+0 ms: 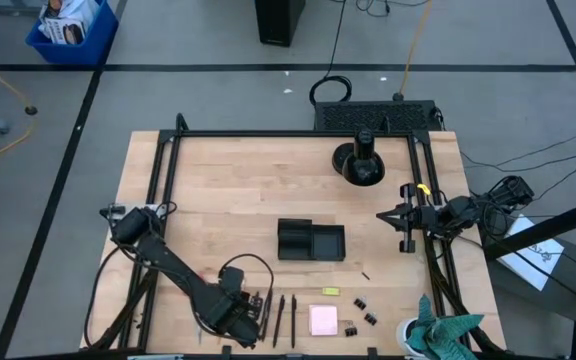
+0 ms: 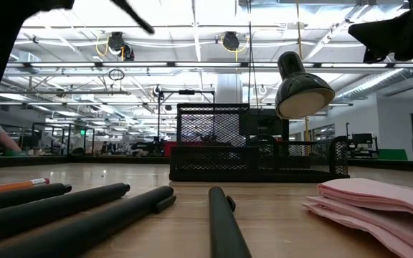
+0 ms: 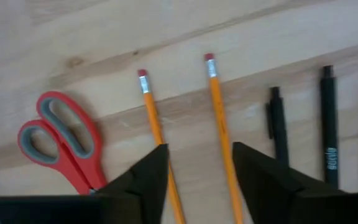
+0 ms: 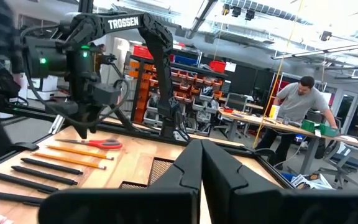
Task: Pick and place office supplies into organizer
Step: Put the orange pencil into the black desk organizer
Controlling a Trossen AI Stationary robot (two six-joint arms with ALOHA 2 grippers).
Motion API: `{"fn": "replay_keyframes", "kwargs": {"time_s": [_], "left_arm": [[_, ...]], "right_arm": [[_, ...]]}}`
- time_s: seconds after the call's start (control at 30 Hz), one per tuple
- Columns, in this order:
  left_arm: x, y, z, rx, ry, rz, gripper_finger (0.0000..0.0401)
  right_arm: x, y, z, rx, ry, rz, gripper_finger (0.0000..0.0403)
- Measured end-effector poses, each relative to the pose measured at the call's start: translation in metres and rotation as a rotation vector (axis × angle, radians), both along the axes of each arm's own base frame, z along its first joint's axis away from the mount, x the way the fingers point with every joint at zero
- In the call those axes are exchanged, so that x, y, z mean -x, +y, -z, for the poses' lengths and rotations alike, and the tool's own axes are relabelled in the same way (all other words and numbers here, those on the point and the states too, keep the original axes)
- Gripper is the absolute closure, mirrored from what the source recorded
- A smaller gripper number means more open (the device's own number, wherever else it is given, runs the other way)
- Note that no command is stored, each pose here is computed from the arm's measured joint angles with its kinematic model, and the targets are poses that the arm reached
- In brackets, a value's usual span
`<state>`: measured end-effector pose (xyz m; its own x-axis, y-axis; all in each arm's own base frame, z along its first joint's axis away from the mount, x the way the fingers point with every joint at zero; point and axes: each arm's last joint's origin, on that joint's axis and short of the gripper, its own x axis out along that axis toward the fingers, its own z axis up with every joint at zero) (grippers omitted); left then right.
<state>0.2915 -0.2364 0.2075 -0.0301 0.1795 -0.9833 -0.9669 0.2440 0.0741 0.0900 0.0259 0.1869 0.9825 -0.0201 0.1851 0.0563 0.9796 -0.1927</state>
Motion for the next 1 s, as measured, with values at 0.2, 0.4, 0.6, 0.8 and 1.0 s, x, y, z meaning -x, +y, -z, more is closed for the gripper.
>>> {"fn": "replay_keyframes", "kwargs": {"time_s": [0.2, 0.4, 0.6, 0.8, 1.0], "left_arm": [[0.002, 0.001, 0.022, 0.050, 0.015, -0.019, 0.0155], [0.007, 0.007, 0.040, 0.055, 0.048, -0.019, 0.0166], [0.013, 0.016, 0.054, 0.052, 0.122, -0.039, 0.0189], [0.011, 0.024, 0.064, 0.069, 0.126, -0.010, 0.0206], [0.005, 0.036, 0.071, 0.147, 0.131, 0.006, 0.0229]], "right_arm": [[0.000, 0.000, 0.000, -0.006, -0.001, -0.001, 0.0403], [0.000, 0.000, 0.000, -0.008, -0.001, -0.002, 0.0403], [0.000, 0.000, 0.000, -0.008, -0.001, -0.002, 0.0403], [0.000, 0.000, 0.000, -0.009, -0.002, -0.002, 0.0403], [0.000, 0.000, 0.000, -0.009, -0.001, -0.003, 0.0403]]}}
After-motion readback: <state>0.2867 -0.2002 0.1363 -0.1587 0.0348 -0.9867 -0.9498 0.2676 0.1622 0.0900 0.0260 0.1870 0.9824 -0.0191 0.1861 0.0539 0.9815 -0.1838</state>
